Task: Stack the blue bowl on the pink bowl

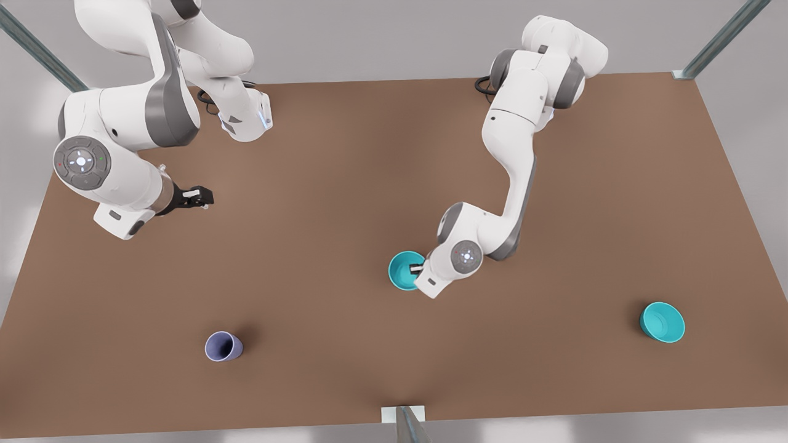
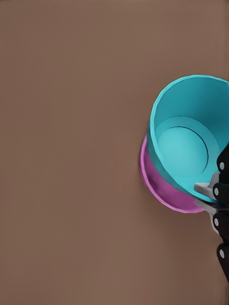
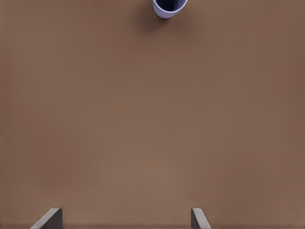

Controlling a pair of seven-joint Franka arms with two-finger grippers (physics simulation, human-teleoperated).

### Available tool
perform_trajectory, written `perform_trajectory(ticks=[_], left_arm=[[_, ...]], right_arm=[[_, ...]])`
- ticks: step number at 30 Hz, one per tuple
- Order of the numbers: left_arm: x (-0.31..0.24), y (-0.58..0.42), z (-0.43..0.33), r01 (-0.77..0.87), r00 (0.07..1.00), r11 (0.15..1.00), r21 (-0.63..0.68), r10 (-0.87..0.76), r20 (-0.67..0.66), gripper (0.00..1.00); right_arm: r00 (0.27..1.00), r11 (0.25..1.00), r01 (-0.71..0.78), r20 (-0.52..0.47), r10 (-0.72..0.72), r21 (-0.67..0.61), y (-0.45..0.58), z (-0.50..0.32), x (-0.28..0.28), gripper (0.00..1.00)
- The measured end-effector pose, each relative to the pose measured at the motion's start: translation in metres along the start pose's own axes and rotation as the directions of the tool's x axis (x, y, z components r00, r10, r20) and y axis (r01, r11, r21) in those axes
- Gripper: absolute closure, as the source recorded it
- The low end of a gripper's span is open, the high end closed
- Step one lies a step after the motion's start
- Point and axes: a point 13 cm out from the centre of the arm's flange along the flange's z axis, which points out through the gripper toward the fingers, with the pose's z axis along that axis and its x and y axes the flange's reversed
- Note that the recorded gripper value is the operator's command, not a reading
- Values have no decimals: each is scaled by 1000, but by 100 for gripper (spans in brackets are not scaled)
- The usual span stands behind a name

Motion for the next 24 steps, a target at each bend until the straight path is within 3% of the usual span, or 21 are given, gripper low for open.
perform_trajectory(ticks=[13,14,19,24], left_arm=[[7,9,2,113,993,993,-18,-113,-15,78],[6,11,-1,121,992,993,-16,-121,-16,0],[12,18,-25,152,988,988,5,-152,-40,0],[26,149,-308,181,976,982,-52,-173,130,0]], right_arm=[[1000,1000,4,1,-4,-1,0,0,-1,0],[1000,1000,5,1,-4,-1,0,0,-1,0],[1000,1000,5,1,-5,-1,0,0,-1,0],[1000,1000,6,2,-6,-2,0,0,-1,0]])
